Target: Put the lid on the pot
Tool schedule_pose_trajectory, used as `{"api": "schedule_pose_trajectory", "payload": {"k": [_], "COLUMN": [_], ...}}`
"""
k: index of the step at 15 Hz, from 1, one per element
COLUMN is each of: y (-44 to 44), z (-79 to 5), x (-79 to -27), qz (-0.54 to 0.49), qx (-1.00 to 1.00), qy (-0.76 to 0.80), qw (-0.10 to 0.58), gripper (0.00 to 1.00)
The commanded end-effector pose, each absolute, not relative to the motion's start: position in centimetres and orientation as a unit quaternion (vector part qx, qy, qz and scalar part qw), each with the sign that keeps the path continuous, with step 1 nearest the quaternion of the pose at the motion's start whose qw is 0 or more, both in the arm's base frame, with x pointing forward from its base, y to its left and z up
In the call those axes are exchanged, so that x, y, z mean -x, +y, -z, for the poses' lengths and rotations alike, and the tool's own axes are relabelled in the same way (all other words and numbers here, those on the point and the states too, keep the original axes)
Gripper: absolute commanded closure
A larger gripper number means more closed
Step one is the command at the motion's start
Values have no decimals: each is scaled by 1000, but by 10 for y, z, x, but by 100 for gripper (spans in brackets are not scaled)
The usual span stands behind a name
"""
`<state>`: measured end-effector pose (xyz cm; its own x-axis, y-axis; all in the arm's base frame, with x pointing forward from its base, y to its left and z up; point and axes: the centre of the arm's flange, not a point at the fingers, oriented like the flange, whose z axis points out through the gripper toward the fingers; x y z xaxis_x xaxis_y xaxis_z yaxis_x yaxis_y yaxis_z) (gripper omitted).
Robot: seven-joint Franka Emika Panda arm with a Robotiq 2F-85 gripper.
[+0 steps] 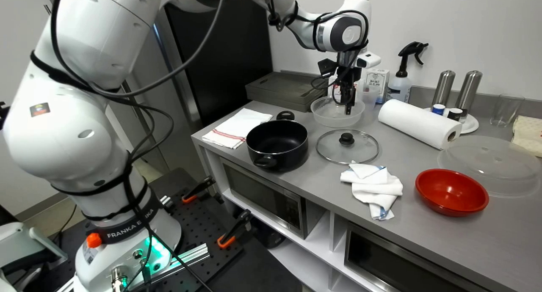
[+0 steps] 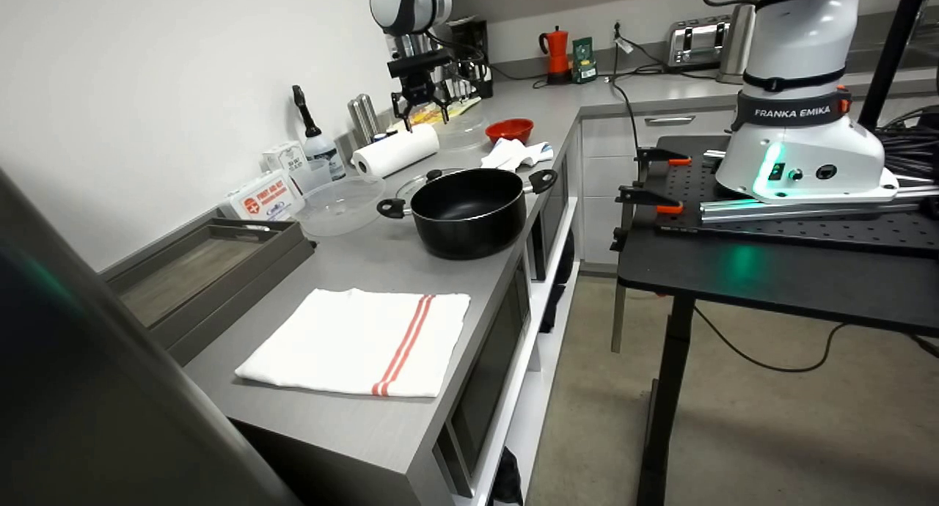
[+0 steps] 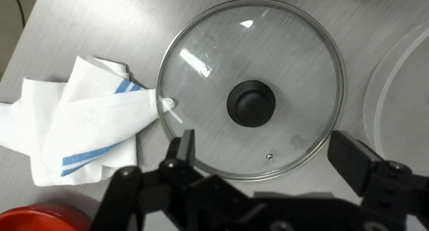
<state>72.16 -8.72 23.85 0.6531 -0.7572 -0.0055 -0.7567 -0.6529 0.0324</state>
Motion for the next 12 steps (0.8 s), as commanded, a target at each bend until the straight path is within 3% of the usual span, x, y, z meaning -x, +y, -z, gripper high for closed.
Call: {"api": "schedule_pose_trajectory", "payload": {"k": [1, 12], "y": [-90, -100], "z": [-215, -163], "x": [-751, -786], "qz": [5, -4], "qx": [-901, -889], "qy": [-433, -457], "qw": [7, 7], "gripper": [0, 0]}}
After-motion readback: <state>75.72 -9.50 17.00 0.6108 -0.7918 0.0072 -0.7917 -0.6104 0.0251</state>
